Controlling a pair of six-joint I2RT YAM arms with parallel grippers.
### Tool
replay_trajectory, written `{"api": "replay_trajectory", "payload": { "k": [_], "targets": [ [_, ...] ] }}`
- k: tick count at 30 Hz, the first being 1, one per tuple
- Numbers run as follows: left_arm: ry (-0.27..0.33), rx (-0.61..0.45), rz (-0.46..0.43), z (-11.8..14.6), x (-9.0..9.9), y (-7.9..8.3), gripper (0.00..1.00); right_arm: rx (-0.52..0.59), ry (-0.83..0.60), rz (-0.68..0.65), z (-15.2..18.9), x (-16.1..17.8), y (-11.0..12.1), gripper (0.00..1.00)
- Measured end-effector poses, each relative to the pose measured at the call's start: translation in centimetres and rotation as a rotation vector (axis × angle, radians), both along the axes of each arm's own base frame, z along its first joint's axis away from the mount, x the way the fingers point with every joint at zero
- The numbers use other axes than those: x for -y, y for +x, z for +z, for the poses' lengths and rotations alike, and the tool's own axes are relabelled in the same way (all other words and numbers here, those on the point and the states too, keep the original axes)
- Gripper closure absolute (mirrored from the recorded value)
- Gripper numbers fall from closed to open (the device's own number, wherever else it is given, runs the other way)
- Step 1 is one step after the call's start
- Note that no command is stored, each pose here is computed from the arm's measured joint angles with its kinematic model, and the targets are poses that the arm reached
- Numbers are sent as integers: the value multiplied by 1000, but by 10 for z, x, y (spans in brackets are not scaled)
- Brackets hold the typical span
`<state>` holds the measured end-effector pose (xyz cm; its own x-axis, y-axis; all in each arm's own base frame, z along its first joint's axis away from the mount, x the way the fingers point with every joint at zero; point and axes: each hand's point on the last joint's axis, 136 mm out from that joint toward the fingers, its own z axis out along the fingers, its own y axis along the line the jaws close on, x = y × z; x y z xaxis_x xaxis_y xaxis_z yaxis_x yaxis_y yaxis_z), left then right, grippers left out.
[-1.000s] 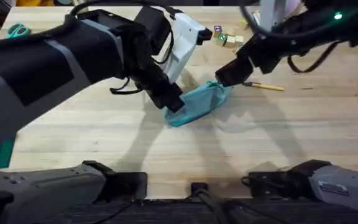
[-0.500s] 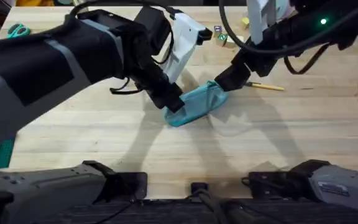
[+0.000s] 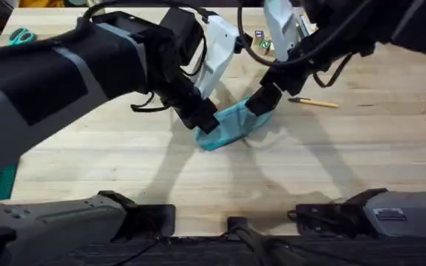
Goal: Unzip the bag, pick up the pens from the table one at a time and place them inside, then zip the bag closed.
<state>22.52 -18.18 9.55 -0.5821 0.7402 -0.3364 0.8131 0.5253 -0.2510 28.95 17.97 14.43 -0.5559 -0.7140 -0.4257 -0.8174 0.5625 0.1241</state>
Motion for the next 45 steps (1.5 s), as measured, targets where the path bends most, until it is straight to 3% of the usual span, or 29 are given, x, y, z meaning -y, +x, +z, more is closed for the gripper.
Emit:
{"api": "replay_trajectory", "payload": {
  "k": [10, 21, 32, 39, 42, 45],
  "targets": [
    [0, 0, 0, 0, 0, 0, 958, 5, 48, 126, -3, -12, -4, 5],
    [0, 0, 0, 0, 0, 0, 958, -8, 66, 157, -6, -16, -6, 20],
    [0, 0, 0, 0, 0, 0, 958, -34, 61, 157, -12, -16, -8, 142],
    [0, 0, 0, 0, 0, 0, 958, -38, 60, 156, -12, -16, -8, 327],
    [0, 0, 0, 0, 0, 0, 958, -39, 59, 157, -12, -16, -9, 465],
    [0, 0, 0, 0, 0, 0, 958, -38, 59, 159, -12, -16, -9, 823]
  ]
}}
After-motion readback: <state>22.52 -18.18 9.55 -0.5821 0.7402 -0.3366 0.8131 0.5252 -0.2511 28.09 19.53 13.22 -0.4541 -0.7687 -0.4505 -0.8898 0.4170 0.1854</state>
